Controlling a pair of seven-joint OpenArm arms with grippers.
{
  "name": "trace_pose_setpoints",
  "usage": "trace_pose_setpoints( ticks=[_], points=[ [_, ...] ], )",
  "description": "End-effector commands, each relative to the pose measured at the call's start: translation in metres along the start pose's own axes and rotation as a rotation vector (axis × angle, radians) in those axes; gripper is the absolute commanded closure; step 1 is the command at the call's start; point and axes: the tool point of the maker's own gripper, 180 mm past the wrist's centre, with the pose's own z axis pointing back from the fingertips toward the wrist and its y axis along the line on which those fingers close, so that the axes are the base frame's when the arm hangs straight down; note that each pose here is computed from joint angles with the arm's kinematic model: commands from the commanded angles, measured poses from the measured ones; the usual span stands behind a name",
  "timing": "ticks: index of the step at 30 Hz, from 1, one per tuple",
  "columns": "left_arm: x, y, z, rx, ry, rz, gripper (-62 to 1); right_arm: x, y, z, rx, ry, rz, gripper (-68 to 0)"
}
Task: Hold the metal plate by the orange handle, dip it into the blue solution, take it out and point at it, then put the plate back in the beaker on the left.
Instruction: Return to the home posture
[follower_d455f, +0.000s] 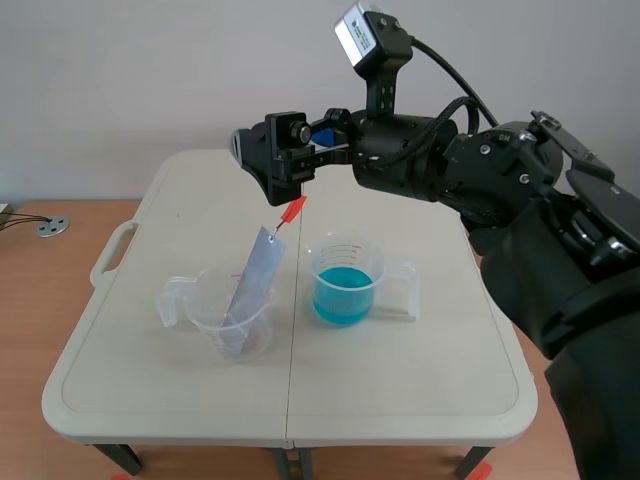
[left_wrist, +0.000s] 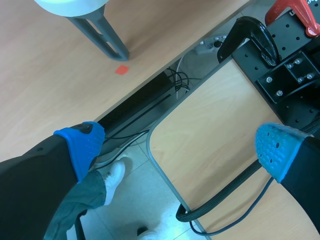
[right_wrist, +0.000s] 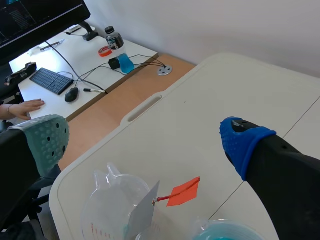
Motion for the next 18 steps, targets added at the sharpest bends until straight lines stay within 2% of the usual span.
trace_pose_setpoints(
  ticks=[1, 5, 9, 13, 18],
  points=[
    [0.006, -0.001, -0.001, -0.001, -0.023, 0.008, -62.3, 0.024, 0.003, 0.001, 0.017, -0.055, 0.043, -66.3],
    [0.010, -0.002, -0.002, -0.007, -0.039, 0.012, -62.3, 0.029, -0.002, 0.010, 0.015, -0.063, 0.046, -66.3],
    [0.026, 0.012, -0.011, 0.028, -0.093, 0.014, -62.3, 0.029, -0.007, 0.024, 0.012, -0.069, 0.037, -66.3],
    [0.062, 0.031, -0.020, 0.074, -0.204, 0.031, -62.3, 0.021, -0.005, 0.039, -0.006, -0.044, 0.053, -66.3],
    [0.118, 0.043, -0.025, 0.100, -0.333, -0.007, -62.3, 0.002, 0.002, 0.061, -0.035, 0.002, 0.051, -66.3]
  ],
)
